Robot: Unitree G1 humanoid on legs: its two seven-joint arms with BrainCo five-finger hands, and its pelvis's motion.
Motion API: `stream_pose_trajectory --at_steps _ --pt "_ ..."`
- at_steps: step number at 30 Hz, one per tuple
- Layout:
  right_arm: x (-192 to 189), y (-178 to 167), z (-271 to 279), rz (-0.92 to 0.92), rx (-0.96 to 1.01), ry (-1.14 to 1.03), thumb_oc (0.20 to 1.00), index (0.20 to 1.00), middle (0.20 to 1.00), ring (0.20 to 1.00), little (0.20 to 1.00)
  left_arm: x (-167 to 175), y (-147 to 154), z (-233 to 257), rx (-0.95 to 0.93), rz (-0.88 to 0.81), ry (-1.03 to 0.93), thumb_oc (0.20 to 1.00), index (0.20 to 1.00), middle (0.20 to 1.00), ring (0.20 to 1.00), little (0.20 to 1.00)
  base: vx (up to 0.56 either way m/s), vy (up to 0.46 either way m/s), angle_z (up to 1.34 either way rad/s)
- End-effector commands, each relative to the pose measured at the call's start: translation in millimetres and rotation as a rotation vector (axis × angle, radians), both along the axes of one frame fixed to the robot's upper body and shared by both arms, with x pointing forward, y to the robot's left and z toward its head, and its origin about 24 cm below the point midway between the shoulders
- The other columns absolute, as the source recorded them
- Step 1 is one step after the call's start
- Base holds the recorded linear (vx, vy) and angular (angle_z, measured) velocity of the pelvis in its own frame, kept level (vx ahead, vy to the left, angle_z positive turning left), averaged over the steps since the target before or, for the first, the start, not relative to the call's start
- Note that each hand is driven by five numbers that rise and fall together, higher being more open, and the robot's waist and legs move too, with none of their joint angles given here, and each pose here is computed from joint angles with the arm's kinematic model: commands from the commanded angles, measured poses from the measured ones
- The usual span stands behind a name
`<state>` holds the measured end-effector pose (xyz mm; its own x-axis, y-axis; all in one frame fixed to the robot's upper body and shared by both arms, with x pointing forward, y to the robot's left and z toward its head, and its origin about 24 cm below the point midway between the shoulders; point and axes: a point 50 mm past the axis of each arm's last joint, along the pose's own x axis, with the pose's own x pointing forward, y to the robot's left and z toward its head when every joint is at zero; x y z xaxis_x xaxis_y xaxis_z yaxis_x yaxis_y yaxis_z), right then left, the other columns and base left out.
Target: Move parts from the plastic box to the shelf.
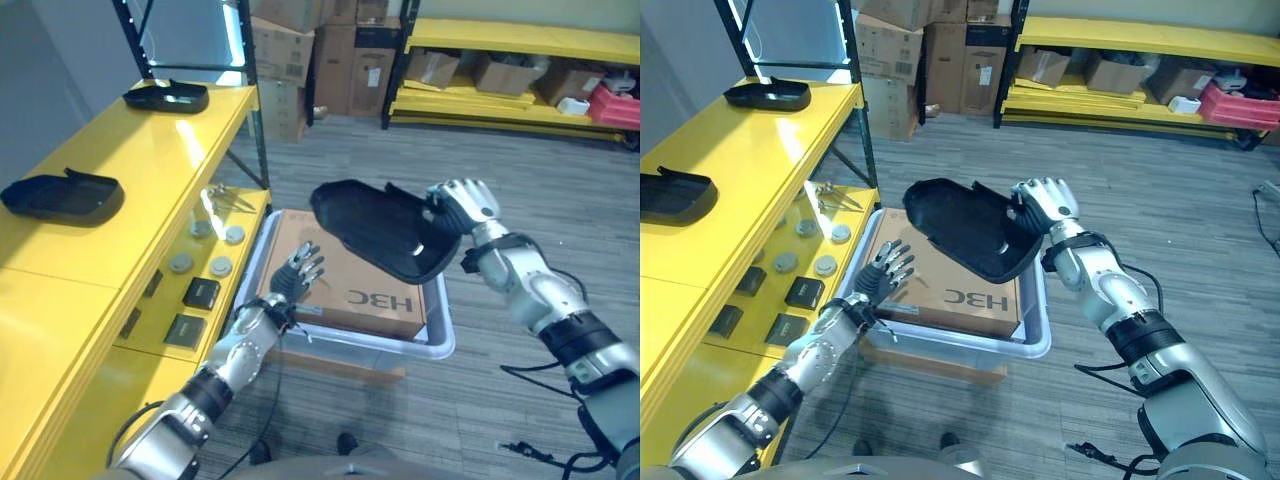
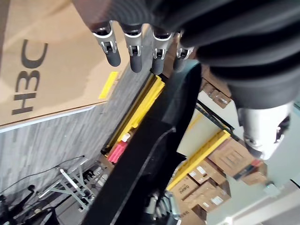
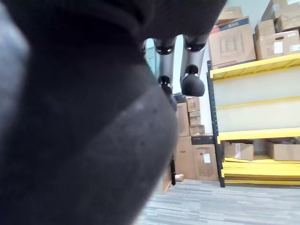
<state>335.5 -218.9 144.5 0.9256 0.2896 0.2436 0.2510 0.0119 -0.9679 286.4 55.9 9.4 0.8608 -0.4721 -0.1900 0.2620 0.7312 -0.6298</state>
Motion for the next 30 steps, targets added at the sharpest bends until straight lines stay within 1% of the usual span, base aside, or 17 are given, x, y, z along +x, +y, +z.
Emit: stream_pose_trajectory --at_steps 1,10,13,14,15,18,22,23,25,27,28,29,30 --pt "14 12 46 0.04 -0.046 -0.146 0.2 0.2 0.2 0.2 0.2 11 -15 10 0.023 -0.064 -0.041 1.0 1.0 1.0 1.0 1.0 0.0 0.0 0.0" --pt "21 44 43 0.125 -0.053 -0.122 0.2 0.2 0.2 0.2 0.2 18 -36 18 0.107 -0.115 -0.073 1.0 1.0 1.0 1.0 1.0 0.0 0.0 0.0" --pt "16 64 44 0.206 -0.009 -0.125 0.2 0.2 0.2 0.2 0.2 18 -49 26 0.048 -0.116 -0.067 1.0 1.0 1.0 1.0 1.0 0.0 0.0 0.0" --pt "15 64 44 0.206 -0.009 -0.125 0.2 0.2 0.2 0.2 0.2 18 -49 26 0.048 -0.117 -0.067 1.0 1.0 1.0 1.0 1.0 0.0 0.0 0.0" --pt "10 76 42 0.261 0.029 -0.117 0.2 0.2 0.2 0.2 0.2 19 -55 31 0.016 -0.113 -0.063 1.0 1.0 1.0 1.0 1.0 0.0 0.0 0.0" --pt "4 85 41 0.312 0.056 -0.114 0.2 0.2 0.2 0.2 0.2 21 -60 36 0.002 -0.111 -0.07 1.0 1.0 1.0 1.0 1.0 0.0 0.0 0.0" --pt "-16 111 41 0.462 0.141 -0.104 0.2 0.2 0.2 0.2 0.2 27 -66 49 -0.023 -0.092 -0.091 1.0 1.0 1.0 1.0 1.0 0.0 0.0 0.0" --pt "-29 120 40 0.53 0.208 -0.091 0.2 0.2 0.2 0.2 0.2 30 -66 53 -0.031 -0.063 -0.093 1.0 1.0 1.0 1.0 1.0 0.0 0.0 0.0" --pt "-34 124 40 0.556 0.233 -0.086 0.2 0.2 0.2 0.2 0.2 33 -65 56 -0.033 -0.046 -0.094 1.0 1.0 1.0 1.0 1.0 0.0 0.0 0.0" --pt "-46 130 36 0.605 0.318 -0.06 0.2 0.2 0.2 0.2 0.2 38 -62 61 -0.053 0.016 -0.09 1.0 1.0 1.0 1.0 1.0 0.0 0.0 0.0" --pt "-50 131 34 0.619 0.333 -0.047 0.2 0.2 0.2 0.2 0.2 39 -62 63 -0.061 0.03 -0.092 0.592 0.592 0.592 0.592 0.592 0.0 0.0 0.0" --pt "-56 134 31 0.641 0.382 -0.033 0.2 0.2 0.2 0.2 0.2 41 -62 67 -0.076 0.046 -0.1 0.398 0.398 0.398 0.398 0.398 0.0 0.0 0.0" --pt "-56 133 31 0.64 0.383 -0.032 0.2 0.2 0.2 0.2 0.2 41 -62 67 -0.075 0.045 -0.099 0.398 0.398 0.398 0.398 0.398 0.0 0.0 0.0"
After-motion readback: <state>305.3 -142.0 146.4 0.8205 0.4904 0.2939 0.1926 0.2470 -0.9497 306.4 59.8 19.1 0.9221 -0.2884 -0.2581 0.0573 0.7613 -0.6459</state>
